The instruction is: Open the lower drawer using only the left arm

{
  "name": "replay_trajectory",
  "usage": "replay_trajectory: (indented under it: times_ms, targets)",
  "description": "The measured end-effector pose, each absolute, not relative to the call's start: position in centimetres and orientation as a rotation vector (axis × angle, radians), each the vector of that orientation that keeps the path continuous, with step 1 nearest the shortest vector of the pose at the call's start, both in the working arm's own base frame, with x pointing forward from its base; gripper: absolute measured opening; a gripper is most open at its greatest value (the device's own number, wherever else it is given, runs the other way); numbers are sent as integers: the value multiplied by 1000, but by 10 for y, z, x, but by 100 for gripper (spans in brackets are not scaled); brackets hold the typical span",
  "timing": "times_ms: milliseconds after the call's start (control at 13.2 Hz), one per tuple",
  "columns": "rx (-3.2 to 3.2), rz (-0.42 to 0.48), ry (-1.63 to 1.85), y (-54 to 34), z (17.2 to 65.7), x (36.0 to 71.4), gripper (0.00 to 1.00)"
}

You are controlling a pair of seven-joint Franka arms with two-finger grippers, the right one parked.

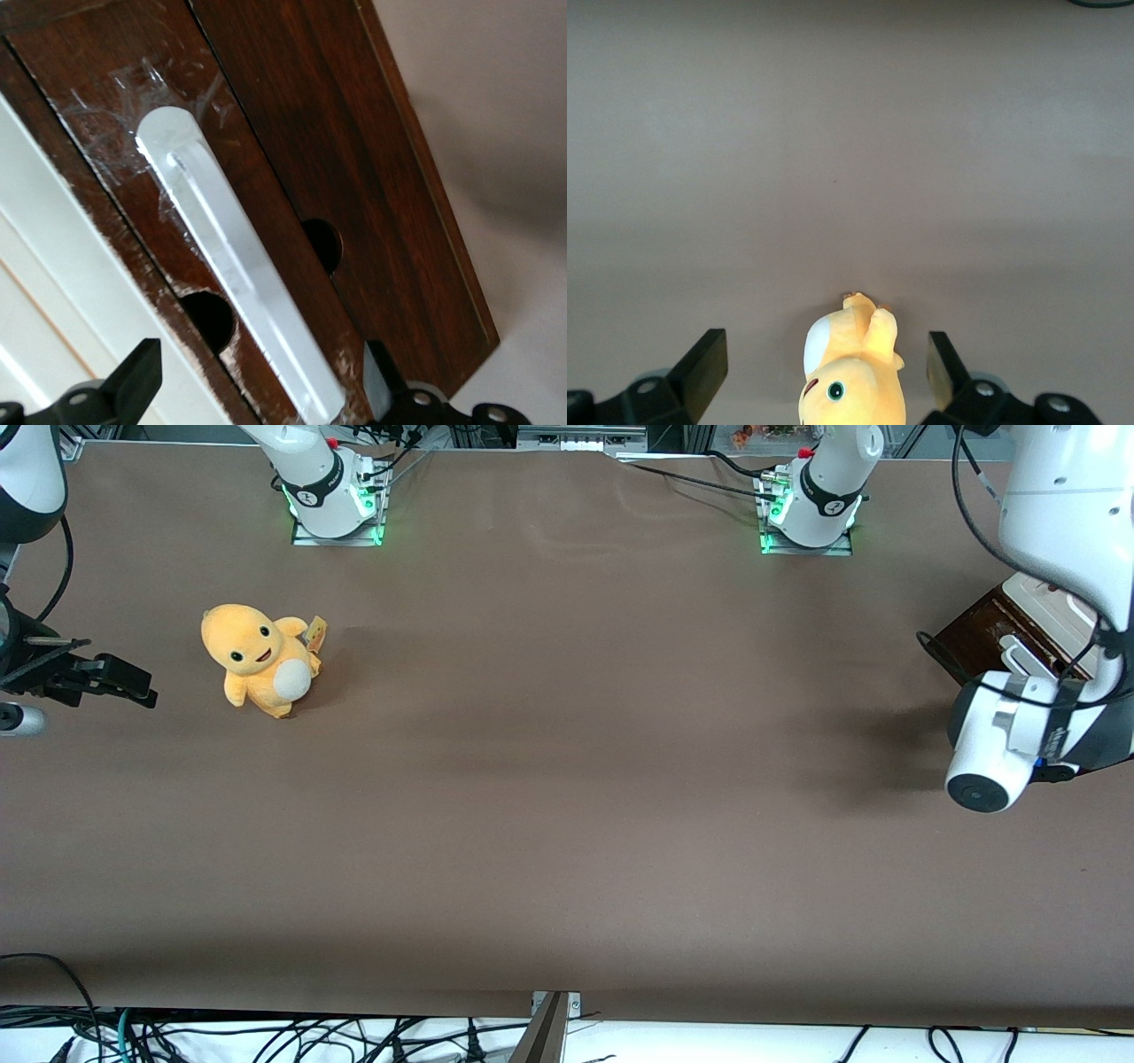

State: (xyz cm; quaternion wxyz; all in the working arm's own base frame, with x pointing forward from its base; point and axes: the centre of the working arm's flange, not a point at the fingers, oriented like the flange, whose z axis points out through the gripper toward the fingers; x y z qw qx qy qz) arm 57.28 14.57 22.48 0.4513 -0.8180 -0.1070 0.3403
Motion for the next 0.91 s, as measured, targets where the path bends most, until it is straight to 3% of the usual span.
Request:
replay_trajectory:
  times_ms: [453,830,906]
  targets:
    - [-1876,831,-269,155,202,566,96]
    - [-1833,805,-282,157,189,564,41]
    - [-1825,801,-278,157,186,564,41]
